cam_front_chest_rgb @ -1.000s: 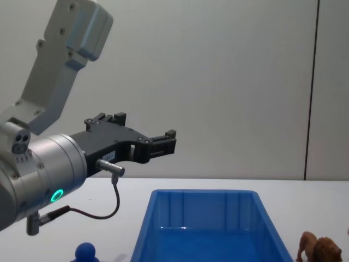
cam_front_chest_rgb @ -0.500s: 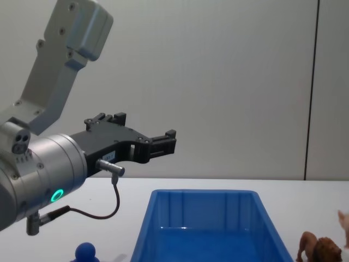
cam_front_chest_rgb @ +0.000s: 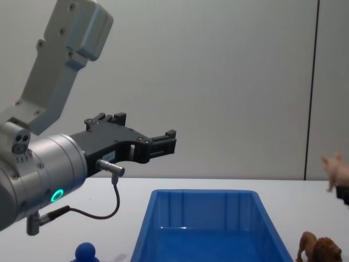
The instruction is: Pick up the two dolls from the table and place them into the box.
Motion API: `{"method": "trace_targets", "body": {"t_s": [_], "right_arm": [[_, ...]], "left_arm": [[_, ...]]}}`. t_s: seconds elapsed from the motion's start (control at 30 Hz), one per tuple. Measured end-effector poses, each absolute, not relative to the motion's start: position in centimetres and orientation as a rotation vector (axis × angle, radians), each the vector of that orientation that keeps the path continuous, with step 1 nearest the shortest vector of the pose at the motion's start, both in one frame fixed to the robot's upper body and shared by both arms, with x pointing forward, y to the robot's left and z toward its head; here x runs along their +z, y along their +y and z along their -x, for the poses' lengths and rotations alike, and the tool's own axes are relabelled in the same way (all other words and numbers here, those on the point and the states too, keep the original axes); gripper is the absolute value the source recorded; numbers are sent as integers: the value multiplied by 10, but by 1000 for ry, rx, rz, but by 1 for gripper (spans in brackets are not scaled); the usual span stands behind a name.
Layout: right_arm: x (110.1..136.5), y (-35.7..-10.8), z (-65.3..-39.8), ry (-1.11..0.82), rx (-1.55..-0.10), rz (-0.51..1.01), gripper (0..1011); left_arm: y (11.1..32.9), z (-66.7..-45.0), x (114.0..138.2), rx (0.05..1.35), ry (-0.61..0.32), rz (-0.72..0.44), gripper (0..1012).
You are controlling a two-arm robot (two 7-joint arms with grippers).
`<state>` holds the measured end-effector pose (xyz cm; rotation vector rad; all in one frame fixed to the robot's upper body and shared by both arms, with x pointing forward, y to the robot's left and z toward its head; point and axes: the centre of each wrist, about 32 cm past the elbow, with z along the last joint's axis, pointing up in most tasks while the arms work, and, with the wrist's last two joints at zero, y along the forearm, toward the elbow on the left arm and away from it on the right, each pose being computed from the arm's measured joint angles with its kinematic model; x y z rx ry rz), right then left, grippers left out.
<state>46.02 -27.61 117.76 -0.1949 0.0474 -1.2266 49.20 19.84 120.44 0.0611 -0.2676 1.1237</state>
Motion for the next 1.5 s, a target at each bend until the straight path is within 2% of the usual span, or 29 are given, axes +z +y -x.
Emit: {"method": "trace_targets", "body": {"t_s": [0.5, 1.0, 1.13, 1.17, 1.23, 1.33, 1.5], "right_arm": [[1206, -255, -491, 34, -1037, 181, 380], [1209, -218, -524, 126, -824, 227, 381], [1208, -212, -528, 137, -791, 240, 446], [1207, -211, -529, 138, -787, 242, 518], [1207, -209, -530, 140, -777, 246, 559], [1207, -206, -531, 141, -763, 254, 705], [1206, -207, -531, 133, -763, 259, 834]], "left_arm": [[198, -492, 1204, 1124, -268, -61, 1003], [198, -492, 1204, 1124, -268, -61, 1003], [198, -492, 1204, 1124, -268, -61, 1003], [198, -492, 1204, 1124, -268, -61, 1003], [198, -492, 1204, 1124, -268, -61, 1003], [198, -492, 1204, 1124, -268, -61, 1003], [198, -492, 1204, 1124, -268, -61, 1003]]}}
